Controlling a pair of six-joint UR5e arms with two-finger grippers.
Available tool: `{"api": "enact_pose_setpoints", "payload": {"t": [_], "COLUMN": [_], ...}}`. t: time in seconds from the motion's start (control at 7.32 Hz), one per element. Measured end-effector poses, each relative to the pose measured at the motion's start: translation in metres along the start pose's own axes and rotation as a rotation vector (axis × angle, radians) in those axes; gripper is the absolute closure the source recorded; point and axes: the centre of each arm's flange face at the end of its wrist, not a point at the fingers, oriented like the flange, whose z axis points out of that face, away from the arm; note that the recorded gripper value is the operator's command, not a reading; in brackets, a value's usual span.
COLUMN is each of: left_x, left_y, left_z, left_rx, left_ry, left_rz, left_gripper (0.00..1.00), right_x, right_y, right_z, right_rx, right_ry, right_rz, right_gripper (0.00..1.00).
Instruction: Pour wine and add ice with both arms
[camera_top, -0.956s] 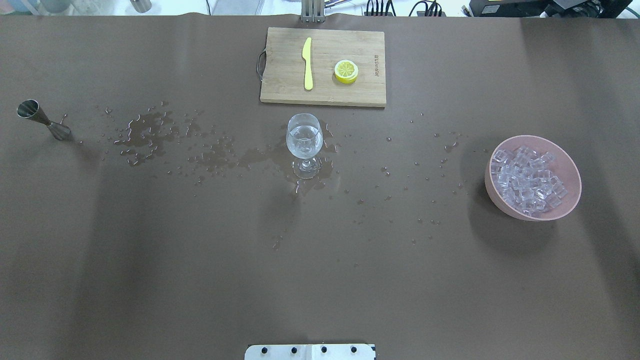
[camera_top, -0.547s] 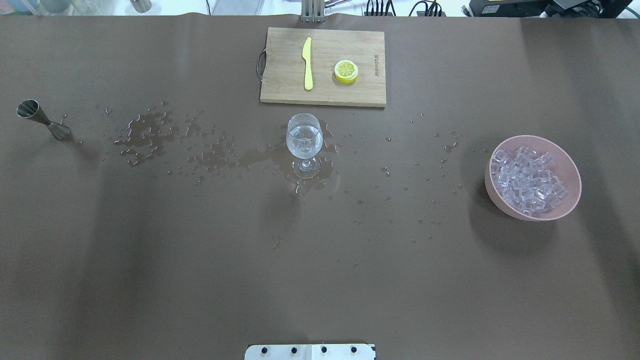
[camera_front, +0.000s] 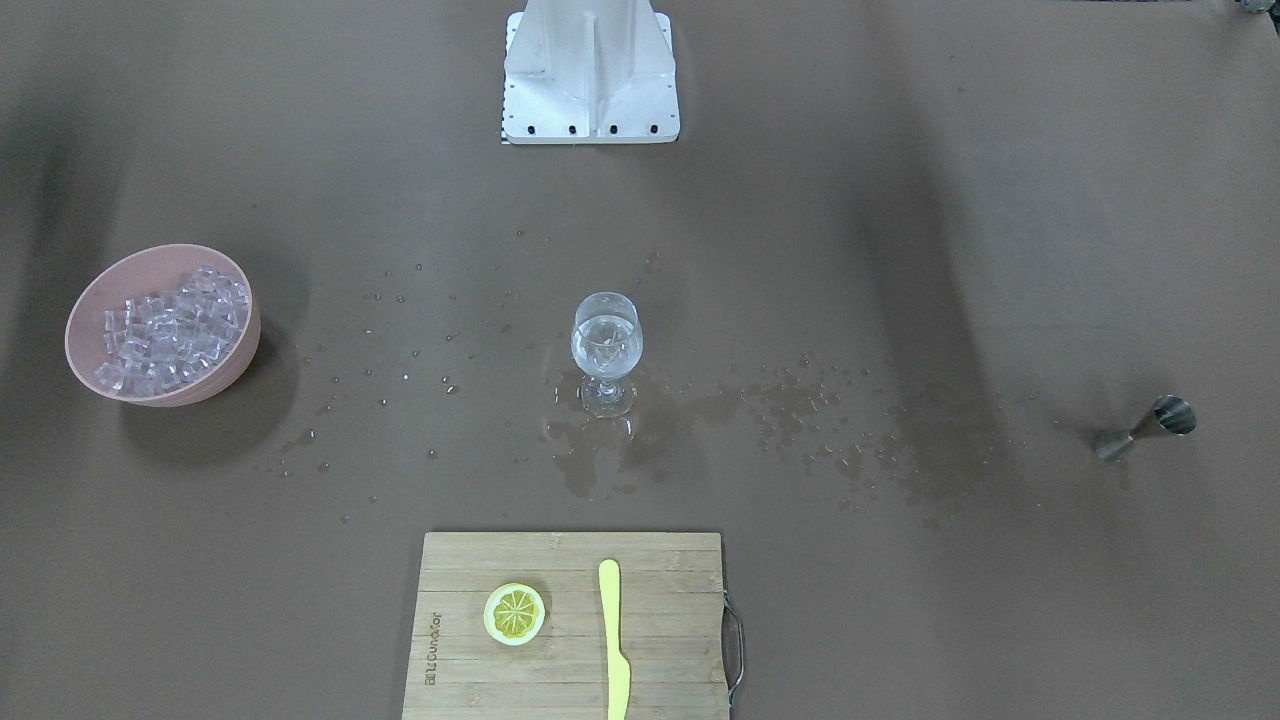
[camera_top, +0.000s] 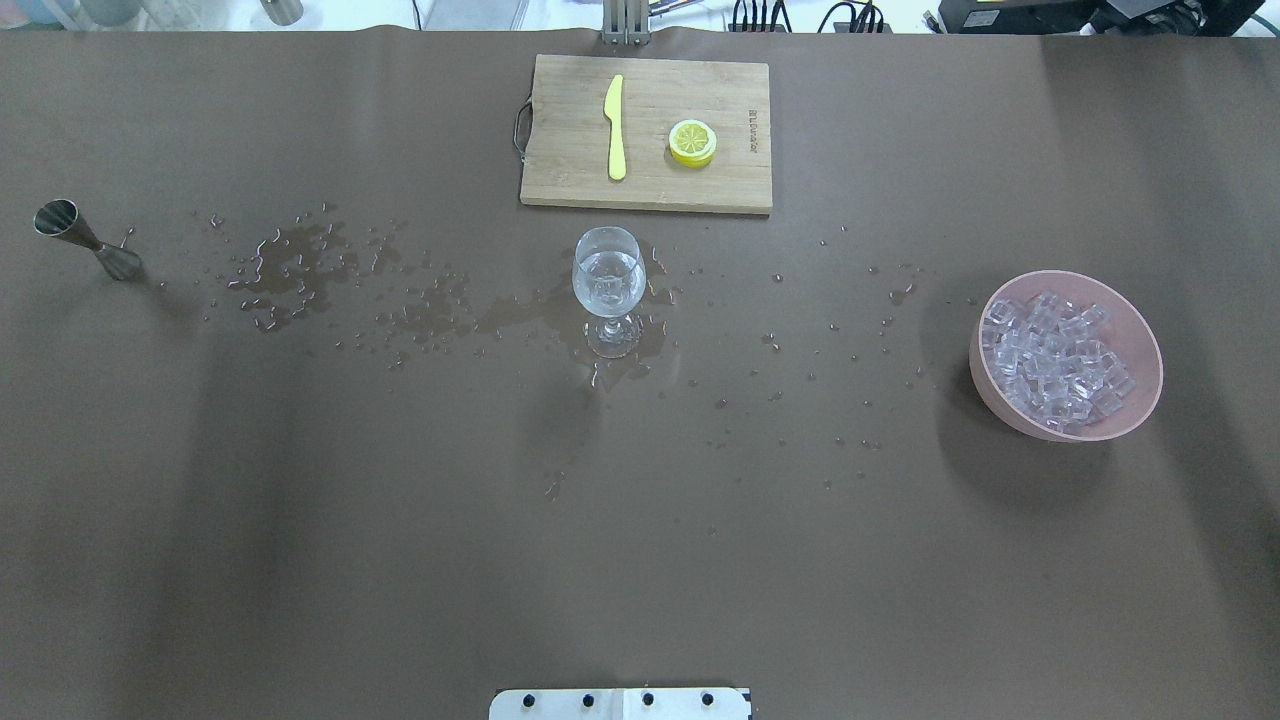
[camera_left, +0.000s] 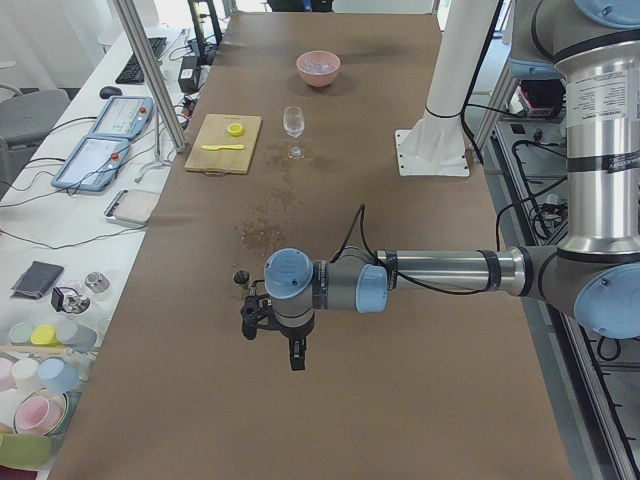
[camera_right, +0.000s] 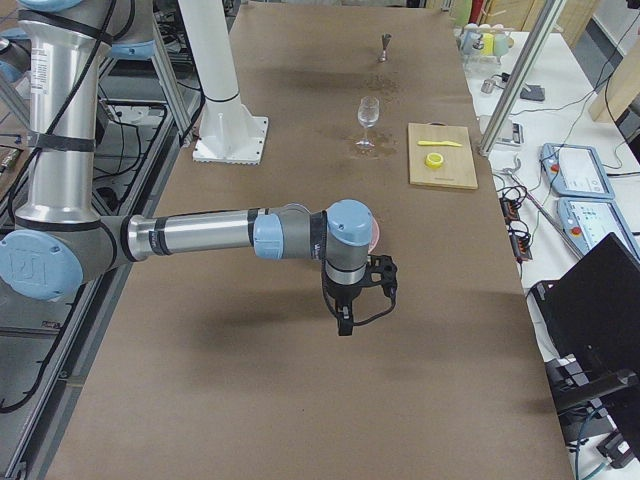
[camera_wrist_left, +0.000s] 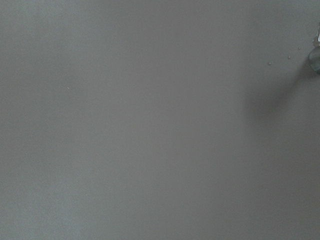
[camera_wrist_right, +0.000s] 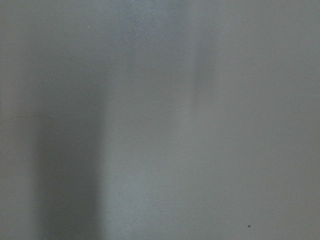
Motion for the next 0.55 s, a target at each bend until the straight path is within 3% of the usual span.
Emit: {"api": "enact_pose_setpoints", "payload": {"t": [0.55], "left_x": [0.0], "left_y": [-0.0002], "left_z": [0.0], "left_rx": [0.003], "left_ry": [0.001], "left_rz": [0.003], "left_gripper": [0.02], "right_x": [-0.0007], "right_y": [-0.0001], "right_z": [-0.0012], "right_rx": [0.003], "right_ry": [0.0], "right_rz": [0.0], "right_gripper": [0.0]}}
